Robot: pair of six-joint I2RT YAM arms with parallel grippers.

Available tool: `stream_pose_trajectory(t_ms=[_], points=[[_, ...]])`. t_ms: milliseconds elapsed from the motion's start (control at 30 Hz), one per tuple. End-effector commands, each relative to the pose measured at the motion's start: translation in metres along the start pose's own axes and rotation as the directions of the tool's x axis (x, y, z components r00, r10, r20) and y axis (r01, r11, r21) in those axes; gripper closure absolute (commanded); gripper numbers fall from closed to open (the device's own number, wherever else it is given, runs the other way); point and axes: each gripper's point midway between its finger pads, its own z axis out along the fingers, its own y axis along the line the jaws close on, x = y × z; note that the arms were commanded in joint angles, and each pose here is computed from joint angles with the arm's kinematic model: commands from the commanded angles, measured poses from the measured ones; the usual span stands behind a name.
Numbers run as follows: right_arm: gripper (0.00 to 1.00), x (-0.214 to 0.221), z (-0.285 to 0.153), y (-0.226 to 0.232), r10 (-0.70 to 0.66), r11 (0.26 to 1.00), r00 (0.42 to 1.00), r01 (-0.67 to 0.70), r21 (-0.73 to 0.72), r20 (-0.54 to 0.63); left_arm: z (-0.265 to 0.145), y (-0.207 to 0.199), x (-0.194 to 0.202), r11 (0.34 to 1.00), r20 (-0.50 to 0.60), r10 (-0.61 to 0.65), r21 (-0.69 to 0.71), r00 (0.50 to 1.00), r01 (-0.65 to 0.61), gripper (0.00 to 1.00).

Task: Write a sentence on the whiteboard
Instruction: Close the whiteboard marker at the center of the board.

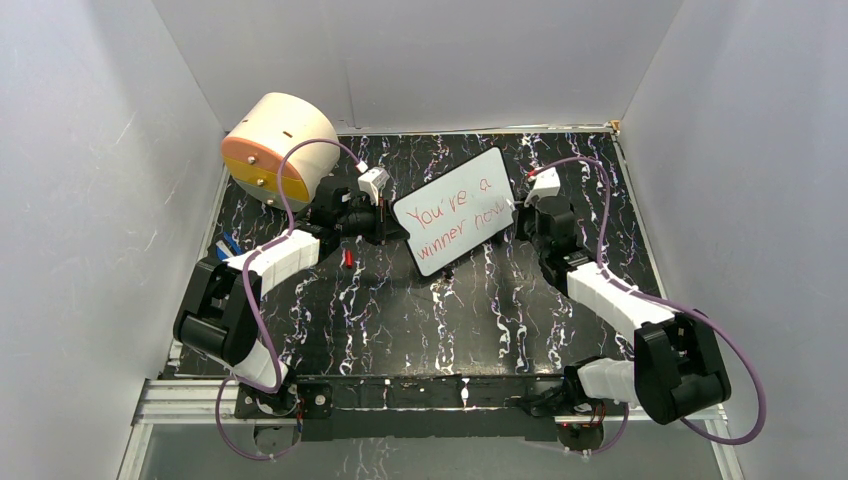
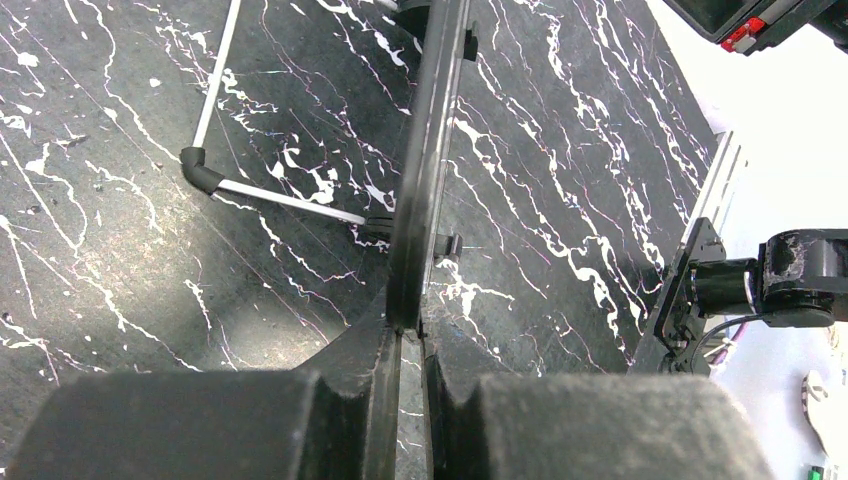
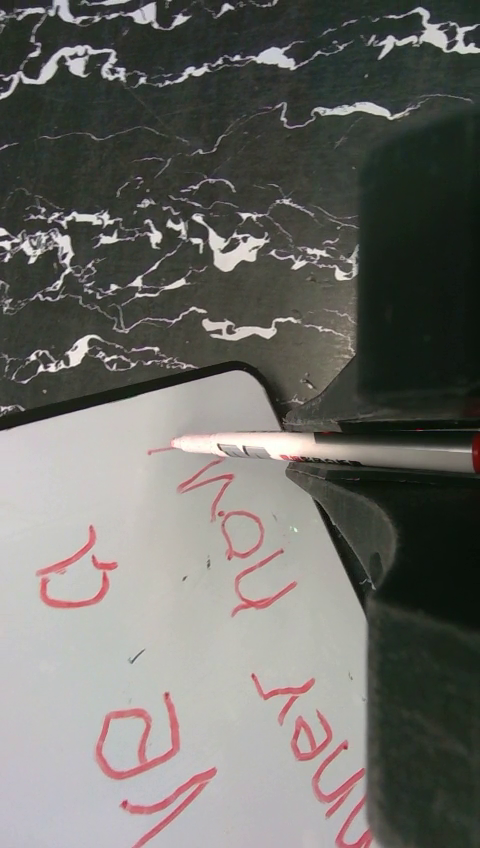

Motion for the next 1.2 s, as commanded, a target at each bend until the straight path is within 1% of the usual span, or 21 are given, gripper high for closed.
stream_pose_trajectory(t_ms=[0, 300, 900, 1033, 1167], points=[[1.00, -0.003, -0.005, -0.007, 0.041, 0.999, 0.999, -0.041, 0.019, 0.019, -0.007, 0.003, -0.013, 0.998, 0.023, 0.043, -0.050, 0.999, -0.041, 1.00], [1.00, 0.007, 0.004, -0.007, 0.060, 0.998, 0.998, -0.060, 0.011, -0.005, -0.007, 0.003, -0.012, 0.998, 0.020, 0.043, -0.050, 0.999, -0.042, 1.00], [1.00, 0.004, 0.018, -0.003, 0.079, 0.997, 0.997, -0.079, -0.020, 0.012, -0.006, 0.002, -0.012, 0.998, 0.017, 0.047, -0.044, 0.999, -0.046, 1.00], [1.00, 0.002, 0.013, -0.003, 0.079, 0.997, 0.997, -0.079, -0.020, 0.009, -0.007, 0.003, -0.013, 0.998, 0.022, 0.047, -0.051, 0.999, -0.045, 1.00], [1.00, -0.002, -0.002, -0.006, 0.082, 0.997, 0.997, -0.082, -0.014, 0.010, -0.008, 0.003, -0.016, 0.997, 0.034, 0.043, -0.063, 0.998, -0.041, 1.00]])
